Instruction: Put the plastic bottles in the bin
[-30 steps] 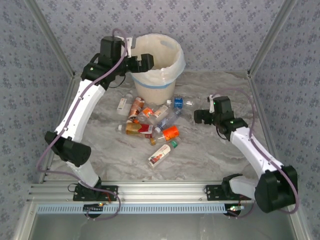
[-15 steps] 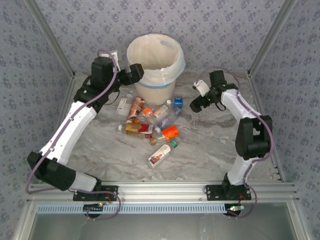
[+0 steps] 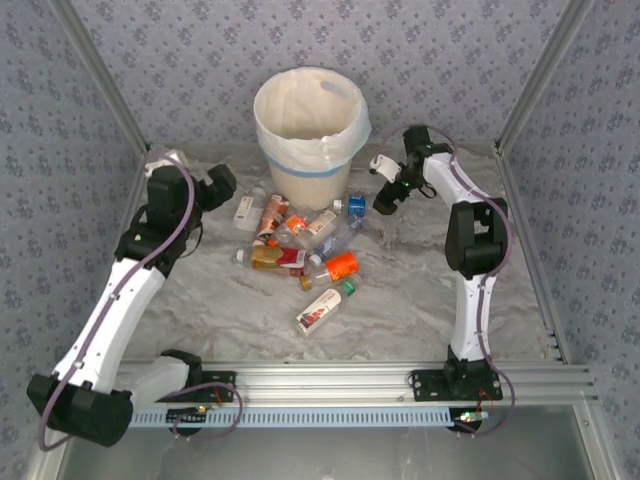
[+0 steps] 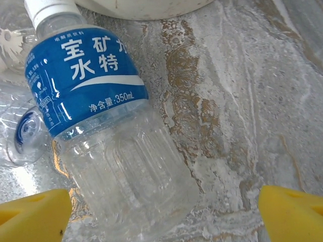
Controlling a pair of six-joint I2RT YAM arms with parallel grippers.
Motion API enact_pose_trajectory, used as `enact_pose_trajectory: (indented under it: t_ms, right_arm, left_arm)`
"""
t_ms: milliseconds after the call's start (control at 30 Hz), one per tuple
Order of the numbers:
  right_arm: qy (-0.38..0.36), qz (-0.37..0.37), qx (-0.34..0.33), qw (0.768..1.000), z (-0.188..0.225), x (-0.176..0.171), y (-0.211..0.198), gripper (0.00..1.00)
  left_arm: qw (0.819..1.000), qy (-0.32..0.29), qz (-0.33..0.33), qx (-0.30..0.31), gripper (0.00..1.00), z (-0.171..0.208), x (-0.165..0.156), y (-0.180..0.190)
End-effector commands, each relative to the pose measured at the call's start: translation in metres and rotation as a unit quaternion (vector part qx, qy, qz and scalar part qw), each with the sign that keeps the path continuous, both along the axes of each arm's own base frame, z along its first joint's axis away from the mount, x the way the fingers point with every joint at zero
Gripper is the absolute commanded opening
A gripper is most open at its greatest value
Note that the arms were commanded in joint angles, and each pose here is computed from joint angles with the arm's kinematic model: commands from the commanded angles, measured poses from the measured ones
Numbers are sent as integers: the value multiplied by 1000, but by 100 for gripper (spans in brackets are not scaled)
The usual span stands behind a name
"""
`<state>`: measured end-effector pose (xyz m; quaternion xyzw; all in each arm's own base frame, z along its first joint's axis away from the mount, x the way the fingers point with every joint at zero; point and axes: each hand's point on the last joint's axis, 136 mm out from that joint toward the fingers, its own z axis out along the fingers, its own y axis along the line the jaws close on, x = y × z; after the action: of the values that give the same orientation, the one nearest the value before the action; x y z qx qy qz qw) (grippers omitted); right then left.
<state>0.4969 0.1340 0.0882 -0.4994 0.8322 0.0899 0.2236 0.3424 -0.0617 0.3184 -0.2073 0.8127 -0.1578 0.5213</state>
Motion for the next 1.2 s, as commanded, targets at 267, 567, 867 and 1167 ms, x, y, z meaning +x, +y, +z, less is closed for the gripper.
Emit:
enact_pose_trajectory:
  t_ms: [267, 567, 867, 1167]
  right_arm:
    - [22, 83, -35, 996, -40, -9, 20, 95]
    - [7, 80, -45, 996, -51, -14, 11, 69]
    - [-20, 40, -26, 999, -27, -30, -4, 56]
    - [-72, -94, 37, 992, 22, -37, -22, 48]
  left_arm:
    - [997, 18, 67, -22, 100, -24, -29, 35]
    - [997, 38, 68, -22, 99, -38, -21, 33]
    - [997, 32, 58, -42, 99, -40, -11, 26]
    - [998, 18, 4, -57, 100, -45, 1, 6]
